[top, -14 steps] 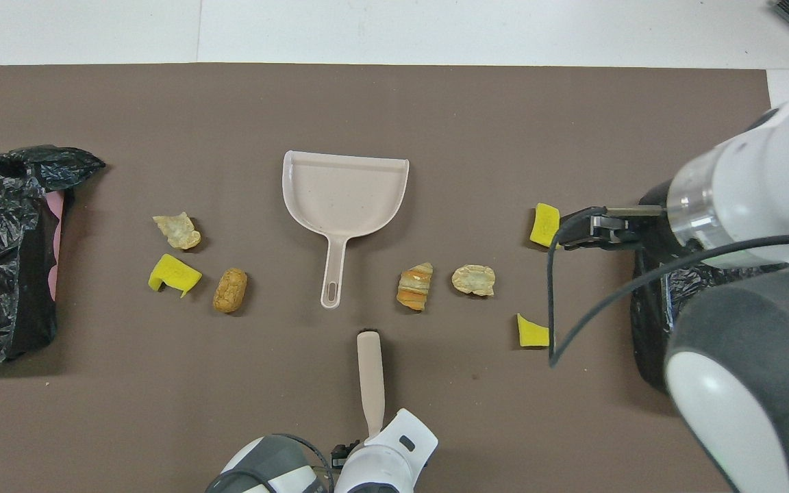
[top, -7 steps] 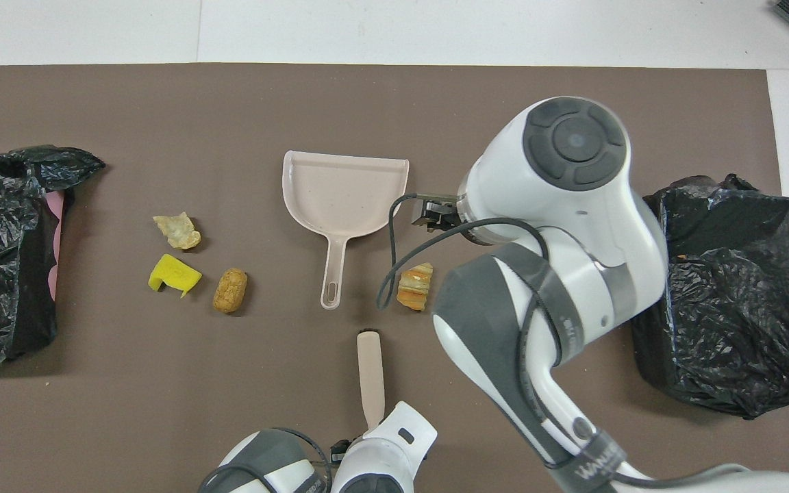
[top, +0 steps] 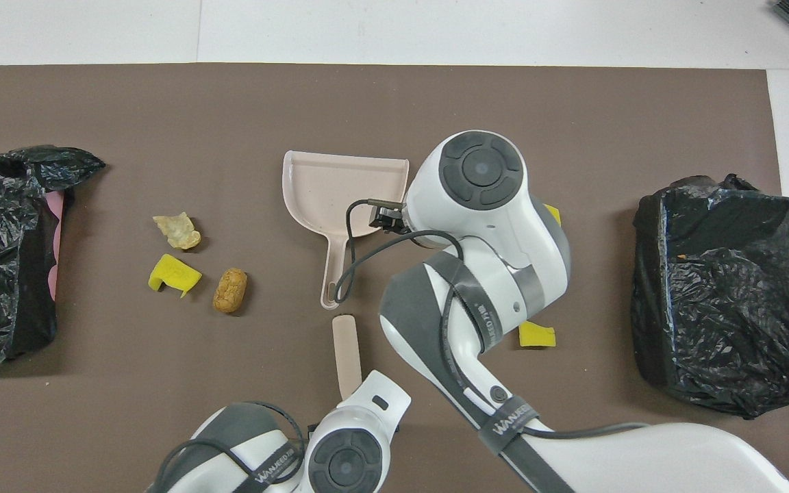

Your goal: Sweep and dump trash in bin

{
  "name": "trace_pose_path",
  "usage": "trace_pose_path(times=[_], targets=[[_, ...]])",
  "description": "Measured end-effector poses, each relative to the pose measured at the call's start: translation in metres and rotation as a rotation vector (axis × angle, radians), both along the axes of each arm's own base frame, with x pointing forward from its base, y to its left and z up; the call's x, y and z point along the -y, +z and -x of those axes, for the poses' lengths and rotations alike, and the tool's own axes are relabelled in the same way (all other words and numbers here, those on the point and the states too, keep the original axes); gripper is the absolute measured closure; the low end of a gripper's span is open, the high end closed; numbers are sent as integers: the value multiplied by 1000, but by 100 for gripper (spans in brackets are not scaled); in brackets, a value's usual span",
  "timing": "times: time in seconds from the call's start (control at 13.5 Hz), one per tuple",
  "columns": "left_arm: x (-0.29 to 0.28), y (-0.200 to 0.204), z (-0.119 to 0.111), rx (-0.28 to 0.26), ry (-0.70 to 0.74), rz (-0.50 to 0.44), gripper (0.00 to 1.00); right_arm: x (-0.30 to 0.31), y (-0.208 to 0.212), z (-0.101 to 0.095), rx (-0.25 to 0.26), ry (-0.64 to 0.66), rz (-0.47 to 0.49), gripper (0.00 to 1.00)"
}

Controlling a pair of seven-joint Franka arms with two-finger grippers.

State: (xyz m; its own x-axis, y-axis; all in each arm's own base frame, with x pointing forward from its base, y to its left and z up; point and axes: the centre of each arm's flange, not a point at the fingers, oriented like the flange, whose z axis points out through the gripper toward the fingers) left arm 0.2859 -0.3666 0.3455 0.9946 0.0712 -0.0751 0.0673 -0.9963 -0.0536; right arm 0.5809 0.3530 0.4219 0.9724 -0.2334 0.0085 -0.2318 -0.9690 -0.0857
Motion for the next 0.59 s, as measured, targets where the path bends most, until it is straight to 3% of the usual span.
trace_pose_path(times=[0.37,0.59], targets=[[-82,40,-56,-41,10,-41,75,-43,-47,0,-1,11,-19,0],[-111,54,-62,-60,-28,-95,75,-67,-49,-4,9,1,-38,0]])
